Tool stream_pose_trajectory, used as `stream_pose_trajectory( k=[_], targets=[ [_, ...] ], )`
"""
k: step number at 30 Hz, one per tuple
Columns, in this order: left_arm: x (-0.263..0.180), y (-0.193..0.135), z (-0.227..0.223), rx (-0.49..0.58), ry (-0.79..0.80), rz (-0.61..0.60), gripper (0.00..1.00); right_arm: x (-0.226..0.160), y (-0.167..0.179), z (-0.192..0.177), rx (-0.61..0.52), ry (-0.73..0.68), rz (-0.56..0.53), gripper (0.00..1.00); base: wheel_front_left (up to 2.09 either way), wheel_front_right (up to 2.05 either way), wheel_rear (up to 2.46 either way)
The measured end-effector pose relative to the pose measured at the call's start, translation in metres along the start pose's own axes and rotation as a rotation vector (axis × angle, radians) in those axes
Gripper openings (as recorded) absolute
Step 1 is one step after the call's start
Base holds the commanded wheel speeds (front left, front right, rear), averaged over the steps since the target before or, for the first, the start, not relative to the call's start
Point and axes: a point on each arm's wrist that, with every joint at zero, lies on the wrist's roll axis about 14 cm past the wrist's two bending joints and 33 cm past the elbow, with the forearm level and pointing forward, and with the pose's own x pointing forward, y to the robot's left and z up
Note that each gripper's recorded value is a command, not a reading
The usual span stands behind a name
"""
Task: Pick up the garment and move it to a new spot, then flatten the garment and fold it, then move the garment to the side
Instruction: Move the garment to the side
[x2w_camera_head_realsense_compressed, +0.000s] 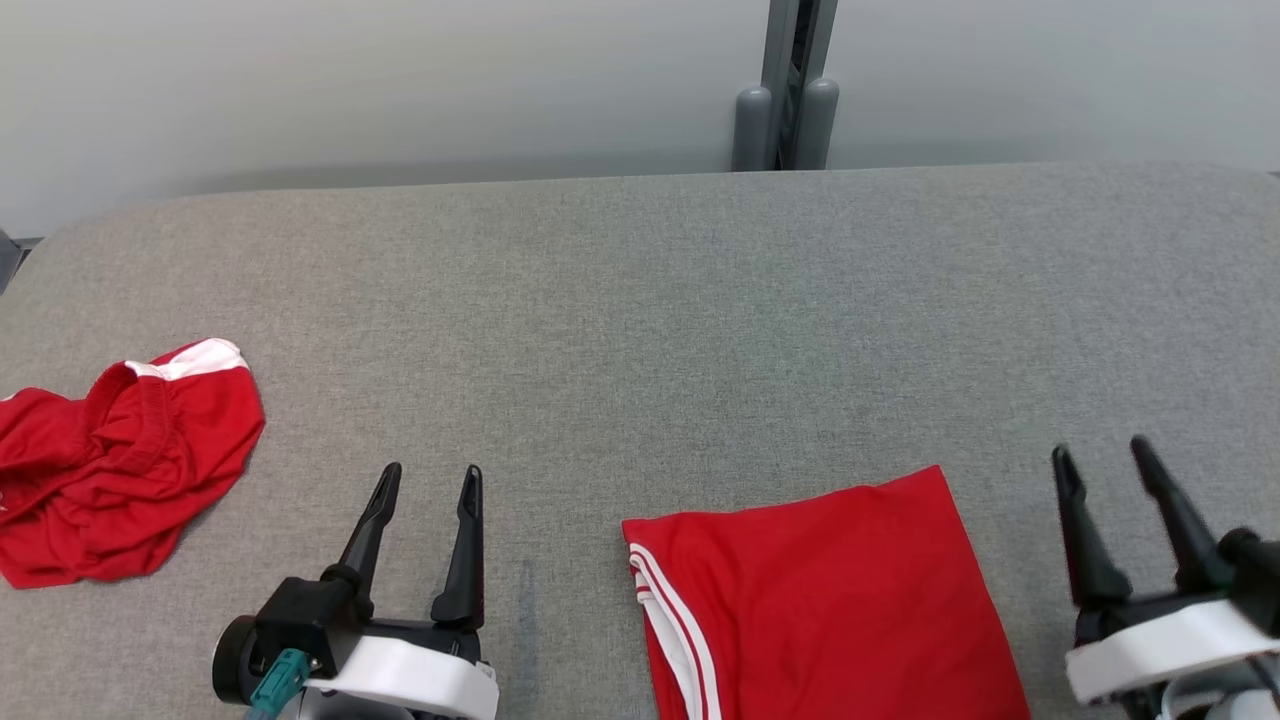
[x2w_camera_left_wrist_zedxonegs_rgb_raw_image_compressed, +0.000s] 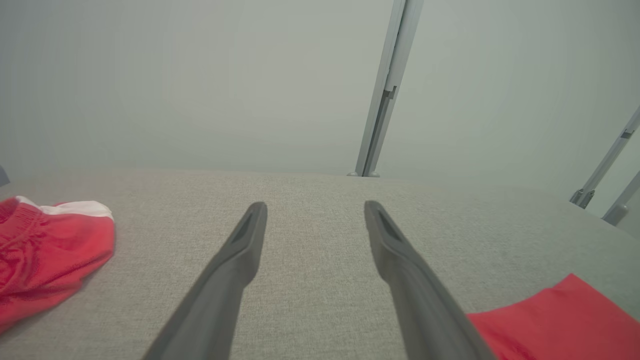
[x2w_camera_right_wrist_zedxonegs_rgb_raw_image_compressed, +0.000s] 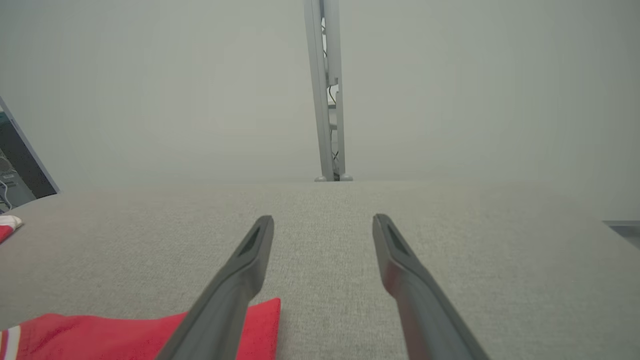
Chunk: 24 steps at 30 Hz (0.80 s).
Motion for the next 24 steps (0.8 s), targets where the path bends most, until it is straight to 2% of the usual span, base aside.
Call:
stream_pose_trajectory(
  k=[2,3,9,17,24],
  targets=[
    [-0.001,0.0,0.001,0.001,-0.002,0.001,1.0,-0.011,0.005,-0.025,0.061,0.083,0.003,1.0,0.0,0.0,0.0],
    [-0.001,0.0,0.001,0.001,-0.002,0.001,1.0,-0.011,0.005,-0.025,0.061,0.083,0.003,1.0,0.0,0.0,0.0],
    [-0.001,-0.003,0.0,0.007,0.0,-0.01,1.0,-0.03,0.021,-0.07,0.173,0.294,0.048,1.0,0.0,0.0,0.0],
    [0.001,-0.004,-0.005,0.015,0.016,-0.022,1.0,-0.037,0.047,-0.101,0.35,0.487,0.101,1.0,0.0,0.0,0.0],
    [0.002,0.004,-0.008,0.026,0.024,-0.002,1.0,-0.034,0.069,-0.115,0.406,0.601,0.186,1.0,0.0,0.0,0.0]
  ],
)
